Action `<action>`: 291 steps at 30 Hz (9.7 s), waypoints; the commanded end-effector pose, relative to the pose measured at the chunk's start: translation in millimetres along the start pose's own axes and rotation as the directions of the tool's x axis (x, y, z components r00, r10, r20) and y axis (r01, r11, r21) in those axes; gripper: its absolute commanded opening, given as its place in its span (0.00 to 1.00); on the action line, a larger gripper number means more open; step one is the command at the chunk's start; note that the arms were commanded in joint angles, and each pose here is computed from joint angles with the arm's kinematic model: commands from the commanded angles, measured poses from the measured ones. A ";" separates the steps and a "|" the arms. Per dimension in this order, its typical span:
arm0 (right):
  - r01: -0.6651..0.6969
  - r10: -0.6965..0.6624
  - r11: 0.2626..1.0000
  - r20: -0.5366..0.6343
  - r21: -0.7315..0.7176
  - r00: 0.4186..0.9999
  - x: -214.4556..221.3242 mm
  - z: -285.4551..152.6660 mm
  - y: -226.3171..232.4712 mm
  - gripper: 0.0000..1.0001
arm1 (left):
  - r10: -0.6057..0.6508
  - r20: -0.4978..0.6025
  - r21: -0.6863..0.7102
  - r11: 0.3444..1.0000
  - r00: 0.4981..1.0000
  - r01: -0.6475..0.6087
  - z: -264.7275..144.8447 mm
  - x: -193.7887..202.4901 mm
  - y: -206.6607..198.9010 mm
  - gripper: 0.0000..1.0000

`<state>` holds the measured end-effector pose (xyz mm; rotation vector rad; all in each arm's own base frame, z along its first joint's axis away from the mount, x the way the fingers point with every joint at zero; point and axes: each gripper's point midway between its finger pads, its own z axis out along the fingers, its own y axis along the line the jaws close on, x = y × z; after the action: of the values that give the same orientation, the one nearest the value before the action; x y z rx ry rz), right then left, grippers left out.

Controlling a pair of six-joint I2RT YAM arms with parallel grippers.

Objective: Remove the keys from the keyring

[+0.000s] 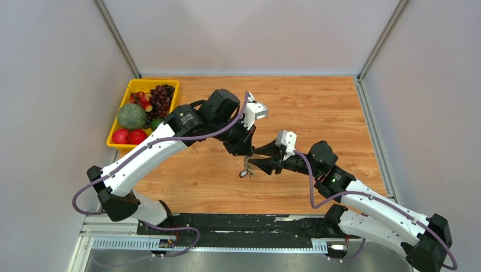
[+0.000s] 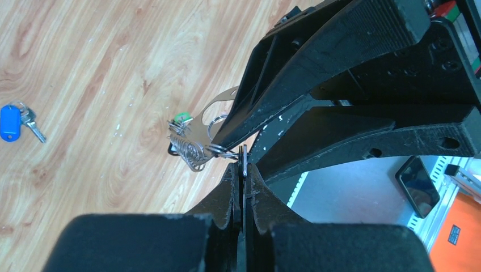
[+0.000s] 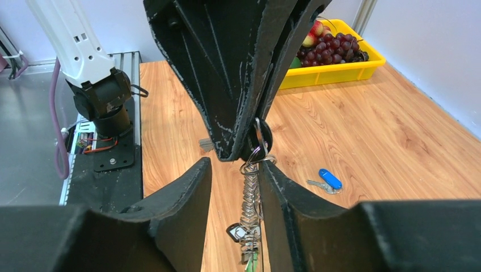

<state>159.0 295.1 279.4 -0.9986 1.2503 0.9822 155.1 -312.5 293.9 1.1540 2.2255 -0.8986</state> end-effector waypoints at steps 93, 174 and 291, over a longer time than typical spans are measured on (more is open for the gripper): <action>0.144 -0.145 0.989 0.110 0.021 0.983 -43.2 1.4 -5.2 0.40 | -0.135 0.139 0.215 0.971 0.981 0.103 -23.0 -17.8 -18.9 0.00; 0.125 -0.124 0.992 0.117 0.003 0.985 -34.2 -8.1 3.7 0.50 | -0.229 0.212 0.290 0.943 0.950 0.162 -37.9 -22.1 -9.3 0.00; 0.280 -0.267 0.960 0.292 -0.003 0.918 -51.0 -14.9 20.0 0.00 | -0.307 0.145 0.423 0.879 0.940 0.222 -4.1 1.7 -16.7 0.00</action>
<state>129.4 287.1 303.0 -1.0761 0.8712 0.8984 139.2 -310.4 277.7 0.8395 2.2324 -1.5449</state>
